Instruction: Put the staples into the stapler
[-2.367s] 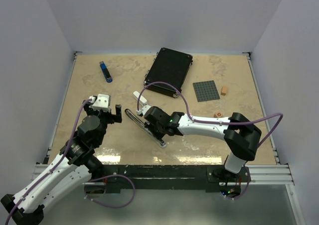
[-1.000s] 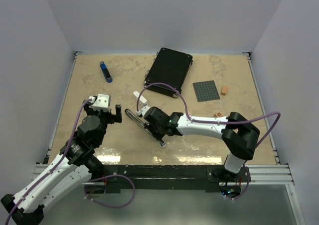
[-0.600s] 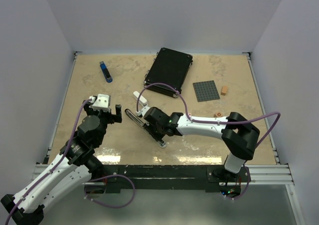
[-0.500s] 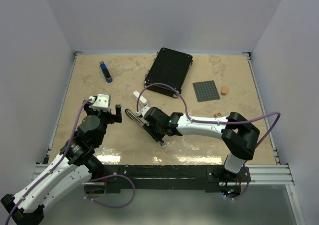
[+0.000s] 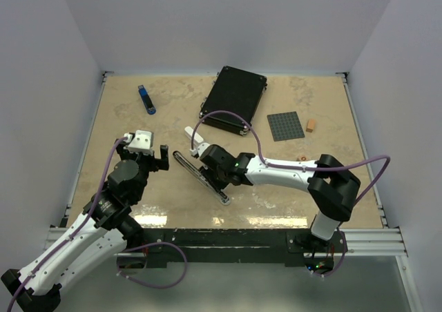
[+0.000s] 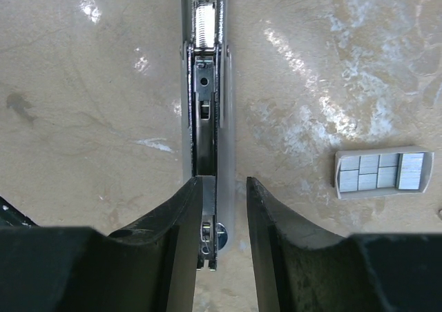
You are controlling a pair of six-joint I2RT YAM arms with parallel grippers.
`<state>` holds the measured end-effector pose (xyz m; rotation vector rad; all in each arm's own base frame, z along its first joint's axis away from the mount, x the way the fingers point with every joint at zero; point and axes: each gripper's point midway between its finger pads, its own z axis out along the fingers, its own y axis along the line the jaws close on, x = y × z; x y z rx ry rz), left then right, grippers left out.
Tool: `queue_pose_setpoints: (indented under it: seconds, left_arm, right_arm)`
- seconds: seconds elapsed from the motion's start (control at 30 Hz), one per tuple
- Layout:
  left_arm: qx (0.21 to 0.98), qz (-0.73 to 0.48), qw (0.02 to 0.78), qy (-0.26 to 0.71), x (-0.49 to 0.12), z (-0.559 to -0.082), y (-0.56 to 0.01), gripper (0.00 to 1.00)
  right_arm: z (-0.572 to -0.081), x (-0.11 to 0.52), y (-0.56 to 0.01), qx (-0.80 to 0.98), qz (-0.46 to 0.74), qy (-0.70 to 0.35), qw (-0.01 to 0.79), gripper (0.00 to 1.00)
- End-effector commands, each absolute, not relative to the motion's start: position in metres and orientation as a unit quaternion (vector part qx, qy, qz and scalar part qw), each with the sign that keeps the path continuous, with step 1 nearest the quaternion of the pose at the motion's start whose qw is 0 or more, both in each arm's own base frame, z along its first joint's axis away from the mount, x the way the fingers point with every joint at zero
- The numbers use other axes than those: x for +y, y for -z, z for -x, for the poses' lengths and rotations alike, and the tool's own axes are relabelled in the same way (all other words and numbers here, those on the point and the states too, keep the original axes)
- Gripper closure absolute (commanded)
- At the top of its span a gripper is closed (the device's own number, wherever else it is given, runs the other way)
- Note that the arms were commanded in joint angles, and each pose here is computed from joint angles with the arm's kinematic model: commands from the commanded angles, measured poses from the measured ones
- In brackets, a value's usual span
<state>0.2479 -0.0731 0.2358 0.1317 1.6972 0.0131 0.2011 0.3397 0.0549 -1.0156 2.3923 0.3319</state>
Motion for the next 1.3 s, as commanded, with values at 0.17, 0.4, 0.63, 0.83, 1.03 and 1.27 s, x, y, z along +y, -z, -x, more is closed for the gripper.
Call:
queue_pose_setpoints:
  seconds: [0.17,0.4,0.63,0.83,1.03,1.27]
  left_arm:
    - [0.737,-0.044,0.675,0.008,-0.073,-0.249,-0.255,0.00]
    - [0.737,-0.044,0.675,0.008,-0.073,-0.249,-0.255,0.00]
    - [0.738,-0.045,0.674,0.007,-0.074,-0.249,-0.254,0.00]
    - [0.738,-0.044,0.673,0.006,-0.073,-0.249,-0.254,0.00]
    - [0.740,-0.046,0.671,0.004,-0.074,-0.251,-0.252,0.00]
    - [0.745,-0.047,0.666,0.005,-0.076,-0.252,-0.248,0.00]
  right_arm:
    - [-0.223,0.354,-0.060,0.883,0.358,-0.117,0.281,0.64]
    - [-0.220,0.351,-0.050,0.884,0.364,-0.111,0.270,0.64]
    - [-0.210,0.335,-0.046,0.890,0.364,-0.104,0.255,0.64]
    - [-0.197,0.322,-0.044,0.891,0.372,-0.105,0.237,0.64]
    - [-0.185,0.312,-0.045,0.890,0.384,-0.110,0.220,0.64]
    - [-0.179,0.308,-0.062,0.886,0.379,-0.129,0.233,0.63]
